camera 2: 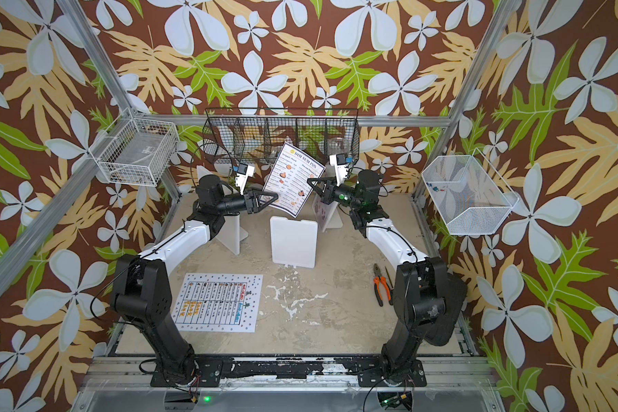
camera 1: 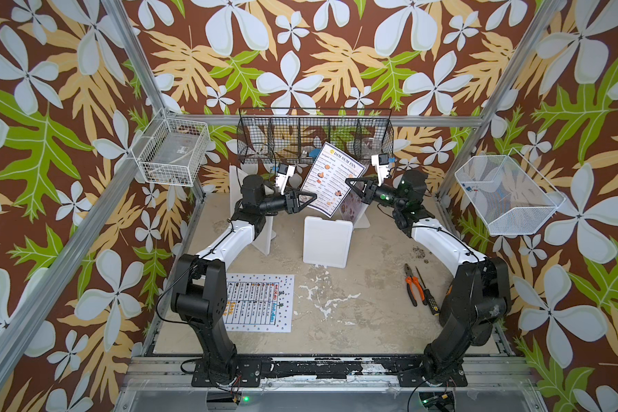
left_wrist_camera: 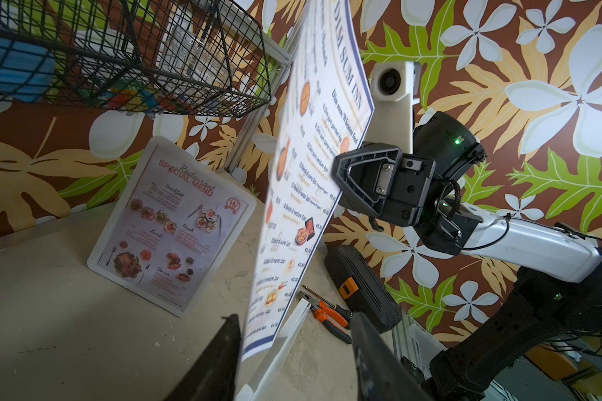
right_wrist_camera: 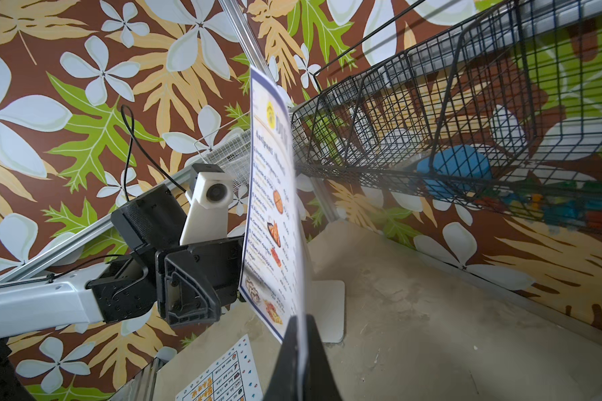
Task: Insert the menus into the narrow rack
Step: Insert the menu into the narrow rack.
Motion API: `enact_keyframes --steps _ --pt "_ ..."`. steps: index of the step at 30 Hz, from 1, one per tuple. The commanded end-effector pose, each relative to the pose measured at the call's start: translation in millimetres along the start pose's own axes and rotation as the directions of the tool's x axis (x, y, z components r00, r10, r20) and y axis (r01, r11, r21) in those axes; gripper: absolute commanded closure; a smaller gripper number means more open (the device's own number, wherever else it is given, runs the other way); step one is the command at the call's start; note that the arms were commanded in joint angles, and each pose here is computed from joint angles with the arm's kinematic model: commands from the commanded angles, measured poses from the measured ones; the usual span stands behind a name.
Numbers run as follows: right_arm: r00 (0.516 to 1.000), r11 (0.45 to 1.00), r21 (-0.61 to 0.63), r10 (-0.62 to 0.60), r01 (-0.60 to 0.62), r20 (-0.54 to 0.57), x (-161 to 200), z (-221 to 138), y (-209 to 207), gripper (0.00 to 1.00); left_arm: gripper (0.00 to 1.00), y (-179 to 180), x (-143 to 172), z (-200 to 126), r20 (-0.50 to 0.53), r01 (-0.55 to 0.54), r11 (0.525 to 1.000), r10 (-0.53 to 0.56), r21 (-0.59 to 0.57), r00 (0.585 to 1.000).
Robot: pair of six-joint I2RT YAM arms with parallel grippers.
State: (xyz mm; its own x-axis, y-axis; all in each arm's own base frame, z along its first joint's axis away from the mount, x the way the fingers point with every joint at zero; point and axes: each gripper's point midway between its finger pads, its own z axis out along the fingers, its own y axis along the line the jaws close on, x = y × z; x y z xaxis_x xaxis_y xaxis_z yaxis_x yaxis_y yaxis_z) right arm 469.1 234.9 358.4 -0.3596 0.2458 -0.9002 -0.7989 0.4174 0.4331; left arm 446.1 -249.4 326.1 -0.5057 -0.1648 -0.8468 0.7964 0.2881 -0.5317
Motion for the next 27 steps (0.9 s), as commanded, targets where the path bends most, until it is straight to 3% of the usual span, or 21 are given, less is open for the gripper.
enact_keyframes --steps 1,27 --pt "1.0 1.0 -0.01 -0.024 0.024 0.008 -0.2 -1.3 1.7 1.0 0.48 -4.6 -3.8 -0.2 0.007 -0.023 0.999 0.023 0.024 1.0" --pt "1.0 1.0 0.0 0.005 -0.005 -0.004 14.6 -9.3 2.0 1.0 0.49 -2.9 10.9 -1.6 -0.011 0.008 0.999 -0.008 0.04 1.0"
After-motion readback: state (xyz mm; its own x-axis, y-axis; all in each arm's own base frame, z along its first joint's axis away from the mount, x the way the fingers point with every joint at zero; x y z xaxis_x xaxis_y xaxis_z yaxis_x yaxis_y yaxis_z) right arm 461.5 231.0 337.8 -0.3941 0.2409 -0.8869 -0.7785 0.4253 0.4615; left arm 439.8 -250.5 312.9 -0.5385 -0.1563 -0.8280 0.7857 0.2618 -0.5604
